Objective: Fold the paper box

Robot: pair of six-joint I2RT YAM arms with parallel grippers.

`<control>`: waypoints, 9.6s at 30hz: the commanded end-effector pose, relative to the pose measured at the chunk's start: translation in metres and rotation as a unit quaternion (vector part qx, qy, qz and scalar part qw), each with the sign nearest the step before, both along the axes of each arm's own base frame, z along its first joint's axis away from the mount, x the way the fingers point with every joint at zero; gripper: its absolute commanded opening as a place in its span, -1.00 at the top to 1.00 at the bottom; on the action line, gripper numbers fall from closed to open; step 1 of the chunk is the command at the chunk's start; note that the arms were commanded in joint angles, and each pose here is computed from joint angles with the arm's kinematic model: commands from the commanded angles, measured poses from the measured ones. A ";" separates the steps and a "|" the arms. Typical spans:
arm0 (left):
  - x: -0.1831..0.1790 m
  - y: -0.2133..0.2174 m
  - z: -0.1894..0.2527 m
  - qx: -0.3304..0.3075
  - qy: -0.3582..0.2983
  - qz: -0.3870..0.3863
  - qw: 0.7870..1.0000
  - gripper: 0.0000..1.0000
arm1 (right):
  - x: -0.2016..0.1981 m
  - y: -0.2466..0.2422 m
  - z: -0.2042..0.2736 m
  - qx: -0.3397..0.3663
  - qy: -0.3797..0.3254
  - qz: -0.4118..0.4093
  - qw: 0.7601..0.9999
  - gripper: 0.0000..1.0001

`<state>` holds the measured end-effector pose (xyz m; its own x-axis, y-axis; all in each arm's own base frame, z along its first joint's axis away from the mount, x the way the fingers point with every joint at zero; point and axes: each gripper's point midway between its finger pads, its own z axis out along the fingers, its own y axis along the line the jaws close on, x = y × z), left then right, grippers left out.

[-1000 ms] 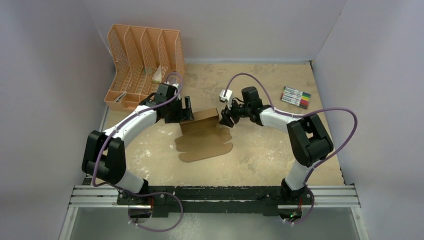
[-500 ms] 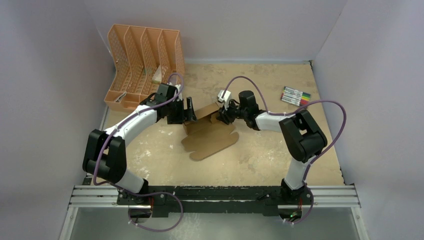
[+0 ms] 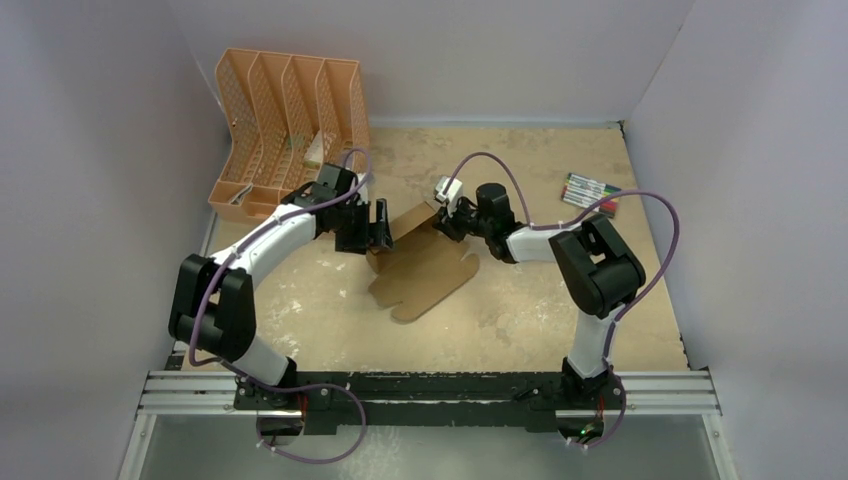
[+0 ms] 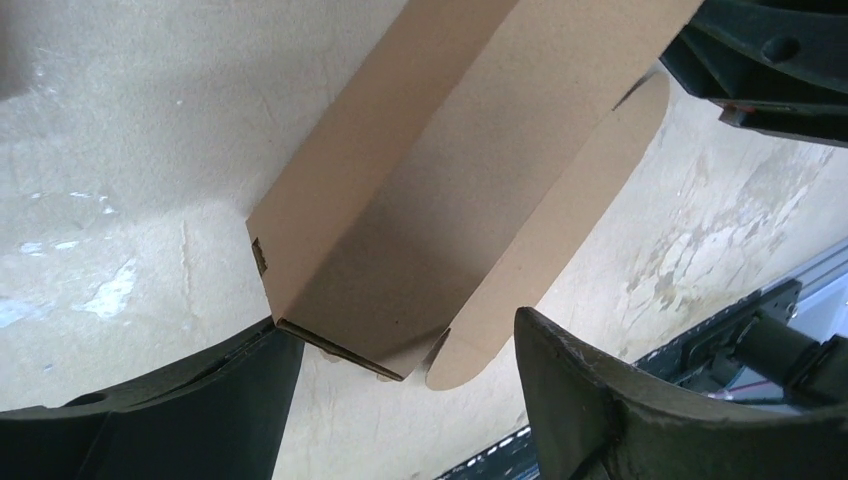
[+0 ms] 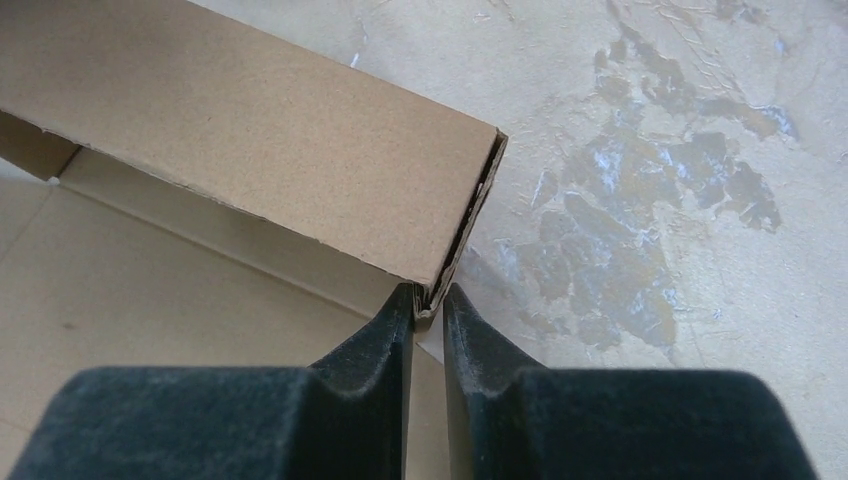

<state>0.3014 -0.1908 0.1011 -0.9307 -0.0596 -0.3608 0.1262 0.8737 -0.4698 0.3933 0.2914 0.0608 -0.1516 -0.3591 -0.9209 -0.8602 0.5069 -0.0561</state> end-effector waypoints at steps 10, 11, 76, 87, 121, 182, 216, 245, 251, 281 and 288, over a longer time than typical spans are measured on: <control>0.073 0.013 0.127 0.052 -0.197 0.017 0.979 -0.52 | -0.006 0.009 -0.002 0.000 -0.021 0.019 1.000 0.69; 0.079 0.012 0.130 0.049 -0.204 0.023 0.978 -0.52 | -0.006 0.010 -0.001 -0.002 -0.022 0.021 1.000 0.69; 0.041 -0.094 0.008 -0.178 0.070 -0.130 0.973 -0.37 | 0.019 0.026 0.015 0.140 0.068 -0.259 0.953 0.92; 0.018 -0.104 0.018 -0.205 0.074 -0.154 0.964 -0.33 | 0.022 0.005 0.004 0.087 0.095 -0.354 0.926 0.91; 0.045 -0.032 0.061 0.125 -0.103 0.153 0.975 -0.62 | -0.038 -0.085 0.041 -0.035 0.101 -0.384 0.917 -0.57; 0.004 0.000 0.025 0.146 -0.095 0.242 0.955 -0.68 | -0.066 -0.084 0.031 0.067 0.274 -0.353 0.892 -0.58; -0.013 0.005 0.021 -0.054 -0.087 0.263 0.959 -0.19 | -0.065 -0.061 0.042 0.068 0.300 -0.293 0.905 -0.58; 0.007 -0.015 0.009 0.105 -0.067 0.244 0.962 -0.36 | -0.061 -0.070 0.040 0.066 0.288 -0.301 0.907 -0.60; 0.004 -0.021 0.019 0.050 -0.090 0.237 0.966 -0.25 | -0.060 -0.069 0.044 0.072 0.292 -0.290 0.909 -0.60; -0.006 -0.018 0.004 -0.087 -0.085 0.241 0.963 0.20 | -0.059 -0.049 0.035 0.056 0.342 -0.249 0.904 -0.57; -0.005 -0.022 0.000 -0.108 -0.083 0.239 0.961 0.17 | -0.053 -0.044 0.043 0.050 0.332 -0.232 0.913 0.10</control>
<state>0.2891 -0.2058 0.0908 -0.7286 -0.5229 -0.4425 -0.2008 0.7806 -0.5918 0.3275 0.2373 0.0757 -0.8427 -0.0104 -0.5383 -0.3064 0.8313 0.4637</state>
